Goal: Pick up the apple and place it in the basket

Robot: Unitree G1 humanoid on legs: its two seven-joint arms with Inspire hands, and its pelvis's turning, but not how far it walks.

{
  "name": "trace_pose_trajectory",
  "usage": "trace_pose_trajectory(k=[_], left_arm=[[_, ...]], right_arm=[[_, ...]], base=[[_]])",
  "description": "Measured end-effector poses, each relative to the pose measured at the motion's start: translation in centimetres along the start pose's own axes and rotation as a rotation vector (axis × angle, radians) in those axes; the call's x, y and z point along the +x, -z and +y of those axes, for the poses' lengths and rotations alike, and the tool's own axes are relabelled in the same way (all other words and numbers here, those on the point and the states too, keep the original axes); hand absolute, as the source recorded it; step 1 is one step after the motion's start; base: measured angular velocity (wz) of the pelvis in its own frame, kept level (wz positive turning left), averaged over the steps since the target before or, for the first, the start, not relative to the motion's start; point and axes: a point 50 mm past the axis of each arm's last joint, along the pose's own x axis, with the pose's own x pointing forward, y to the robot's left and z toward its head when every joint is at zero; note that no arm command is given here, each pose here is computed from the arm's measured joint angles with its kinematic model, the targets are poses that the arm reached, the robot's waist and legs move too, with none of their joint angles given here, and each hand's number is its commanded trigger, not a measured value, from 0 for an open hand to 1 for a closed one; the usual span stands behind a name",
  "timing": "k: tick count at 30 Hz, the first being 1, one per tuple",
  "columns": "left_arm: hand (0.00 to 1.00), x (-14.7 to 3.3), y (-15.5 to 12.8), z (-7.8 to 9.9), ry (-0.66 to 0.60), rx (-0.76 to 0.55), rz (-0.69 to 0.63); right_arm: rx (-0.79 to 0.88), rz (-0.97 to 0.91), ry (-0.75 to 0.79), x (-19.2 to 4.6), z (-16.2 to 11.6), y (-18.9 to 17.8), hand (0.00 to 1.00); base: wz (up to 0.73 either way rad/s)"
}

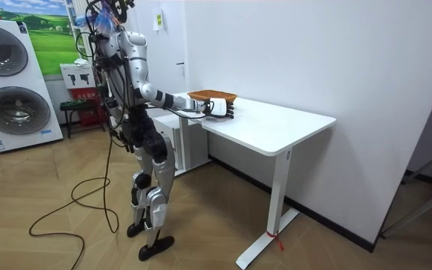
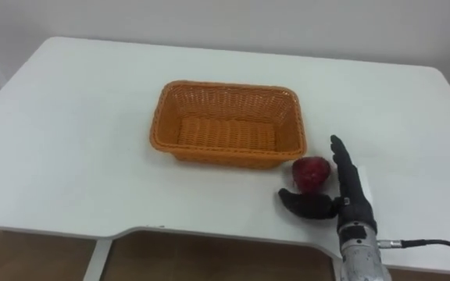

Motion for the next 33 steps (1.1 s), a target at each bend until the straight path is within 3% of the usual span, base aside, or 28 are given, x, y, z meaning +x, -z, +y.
trace_pose_trajectory(k=[19,33], left_arm=[[0.0,-0.2,0.1,0.1,-0.013,0.022,-0.013],[0.0,-0.3,0.8,-0.2,-0.02,0.015,0.008]], right_arm=[[-0.057,0.018,0.051,0.6,-0.6,1.0,1.0],[0.119,0.036,0.135,0.6,-0.9,0.1,1.0]], base=[[0.0],[0.0]])
